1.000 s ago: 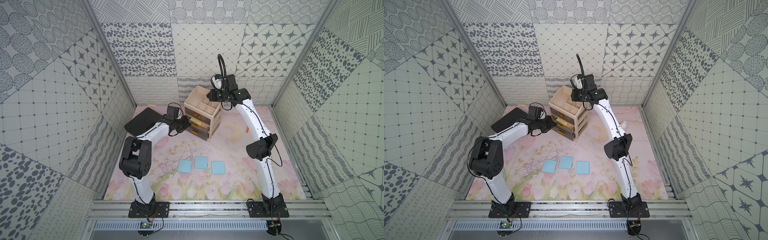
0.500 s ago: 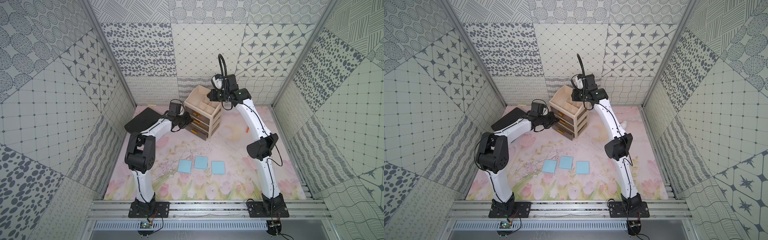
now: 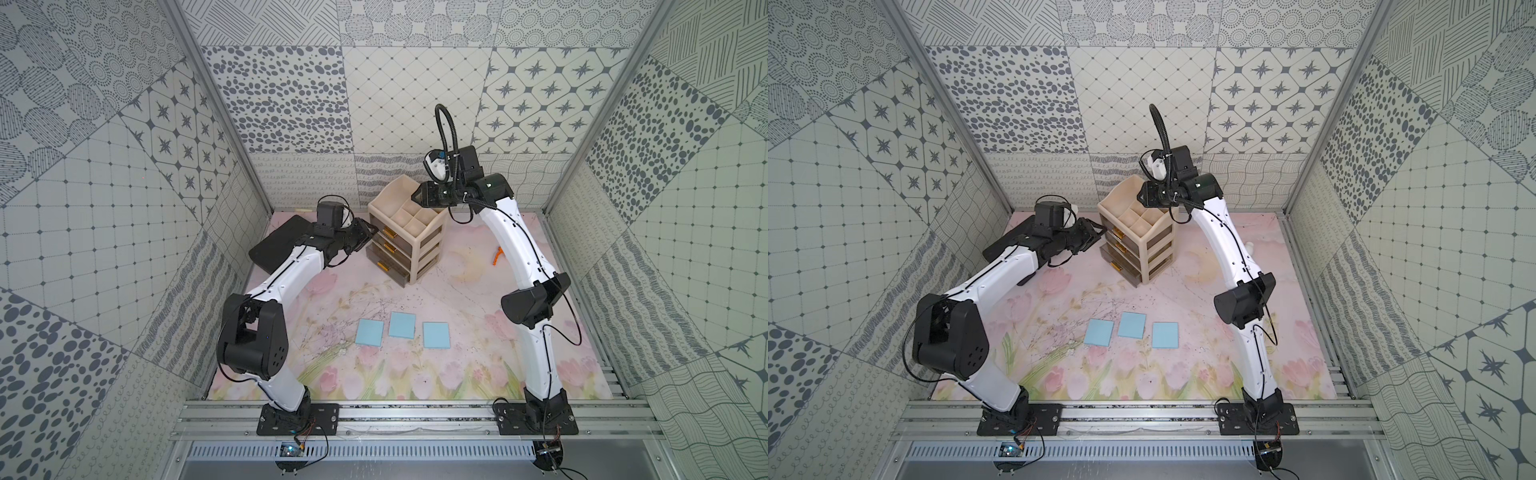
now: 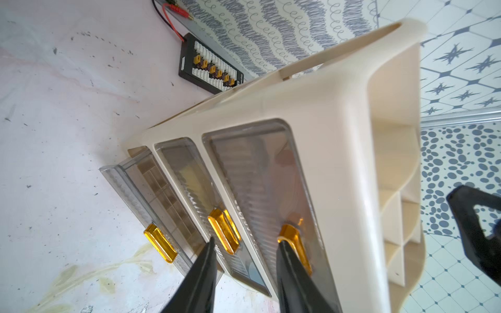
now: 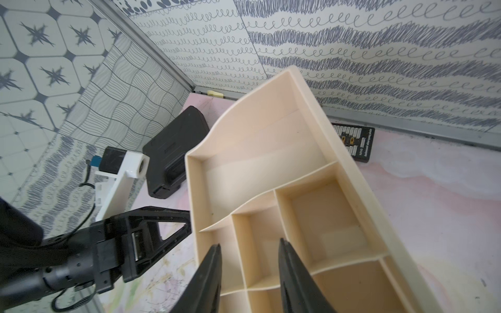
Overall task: Please put the sticky notes in the drawer by color
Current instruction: Close the drawer in the storage box.
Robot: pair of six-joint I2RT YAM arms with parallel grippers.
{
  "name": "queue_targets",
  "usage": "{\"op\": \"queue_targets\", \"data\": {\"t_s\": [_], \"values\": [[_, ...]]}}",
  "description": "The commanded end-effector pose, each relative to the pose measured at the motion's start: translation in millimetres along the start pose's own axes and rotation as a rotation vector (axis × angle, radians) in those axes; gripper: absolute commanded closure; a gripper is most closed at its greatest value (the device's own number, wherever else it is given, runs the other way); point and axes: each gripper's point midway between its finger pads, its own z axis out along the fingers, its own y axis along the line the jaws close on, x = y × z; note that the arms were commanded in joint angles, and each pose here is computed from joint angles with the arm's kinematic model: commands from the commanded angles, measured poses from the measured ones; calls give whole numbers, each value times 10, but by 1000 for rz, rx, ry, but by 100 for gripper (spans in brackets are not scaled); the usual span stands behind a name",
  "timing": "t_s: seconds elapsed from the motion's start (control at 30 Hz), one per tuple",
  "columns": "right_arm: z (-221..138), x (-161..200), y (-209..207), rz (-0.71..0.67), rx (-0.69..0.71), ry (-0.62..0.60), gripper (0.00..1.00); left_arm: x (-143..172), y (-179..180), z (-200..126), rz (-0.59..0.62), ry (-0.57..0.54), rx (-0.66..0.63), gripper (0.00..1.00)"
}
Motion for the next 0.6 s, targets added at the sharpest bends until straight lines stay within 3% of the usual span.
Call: {"op": "queue_targets", "data": {"t_s": [0.0,0.17,0.23,0.4,0.57], "values": [[-279,-137,124,-39,-10,-62,54,-49,-2,-178,-2,-35,-23,60],[-491,-213,159,-34,-16,-106,54,-272,147,-268,-41,-119,-74,59],[-600,-152,152,-30,-2,-105,60,-395,184,-240,-58,-135,-76,60],[-867,223,-45,12,50,-190,76,-690,306,-217,-89,-183,-79,62],[-1180,711,-282,94,84,-278,81,-951,307,-110,-78,-213,-46,62]]}}
